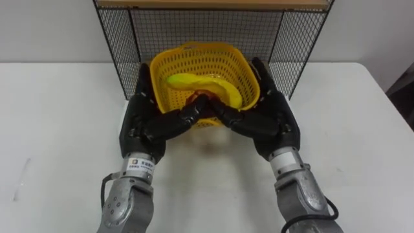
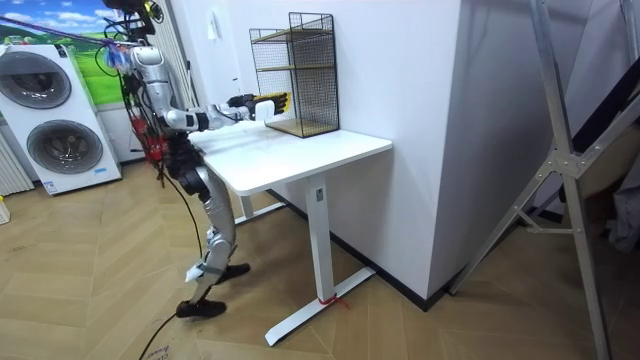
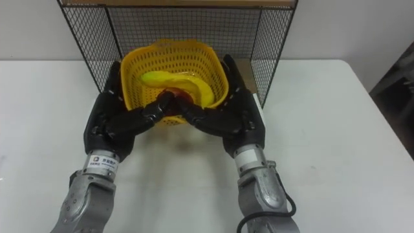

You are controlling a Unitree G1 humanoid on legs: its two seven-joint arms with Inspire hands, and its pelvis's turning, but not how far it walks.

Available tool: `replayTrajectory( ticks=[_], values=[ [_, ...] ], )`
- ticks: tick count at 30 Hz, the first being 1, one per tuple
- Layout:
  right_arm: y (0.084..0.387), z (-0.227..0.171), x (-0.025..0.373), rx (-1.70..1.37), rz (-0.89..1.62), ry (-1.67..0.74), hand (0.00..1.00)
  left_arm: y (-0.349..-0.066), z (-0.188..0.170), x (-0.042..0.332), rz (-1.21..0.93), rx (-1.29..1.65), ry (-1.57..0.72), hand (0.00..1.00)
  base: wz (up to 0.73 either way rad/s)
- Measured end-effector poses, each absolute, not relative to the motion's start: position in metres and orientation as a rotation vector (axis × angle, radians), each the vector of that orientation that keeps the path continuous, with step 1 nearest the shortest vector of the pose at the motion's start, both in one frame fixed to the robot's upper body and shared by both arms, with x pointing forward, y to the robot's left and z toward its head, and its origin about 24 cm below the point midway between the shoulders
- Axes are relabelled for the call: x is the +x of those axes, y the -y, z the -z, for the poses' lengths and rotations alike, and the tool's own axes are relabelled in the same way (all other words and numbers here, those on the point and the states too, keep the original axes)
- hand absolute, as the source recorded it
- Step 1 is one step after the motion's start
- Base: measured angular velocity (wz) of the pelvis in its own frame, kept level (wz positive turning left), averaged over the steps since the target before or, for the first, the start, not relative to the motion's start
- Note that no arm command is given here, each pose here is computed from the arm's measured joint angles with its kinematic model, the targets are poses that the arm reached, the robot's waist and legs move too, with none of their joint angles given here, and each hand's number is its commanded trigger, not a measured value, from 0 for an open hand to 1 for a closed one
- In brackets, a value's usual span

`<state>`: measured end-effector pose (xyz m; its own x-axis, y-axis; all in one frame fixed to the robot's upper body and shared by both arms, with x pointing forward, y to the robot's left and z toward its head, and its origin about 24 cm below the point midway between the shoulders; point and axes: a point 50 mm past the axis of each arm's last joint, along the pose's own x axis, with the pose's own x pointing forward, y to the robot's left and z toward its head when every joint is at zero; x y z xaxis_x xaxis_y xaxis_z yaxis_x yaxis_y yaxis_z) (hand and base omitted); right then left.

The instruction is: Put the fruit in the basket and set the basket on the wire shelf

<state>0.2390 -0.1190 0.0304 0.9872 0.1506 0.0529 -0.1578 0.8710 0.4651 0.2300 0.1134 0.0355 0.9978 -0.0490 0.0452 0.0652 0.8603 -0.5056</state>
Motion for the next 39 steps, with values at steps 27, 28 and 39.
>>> replayTrajectory(
  ticks=[27,28,39],
  values=[
    [0.1175,-0.0327,0.2418,0.458,-0.168,0.026,0.00,-0.1137,-0.0294,0.2338,0.067,-0.486,-0.002,0.00,0.00],
    [0.1175,-0.0327,0.2418,0.458,-0.168,0.025,0.00,-0.1141,-0.0290,0.2338,0.068,-0.482,-0.005,0.00,0.00],
    [0.1208,-0.0331,0.2480,0.435,-0.162,0.003,0.00,-0.1149,-0.0309,0.2400,0.076,-0.470,-0.024,0.00,-0.01]
  ],
)
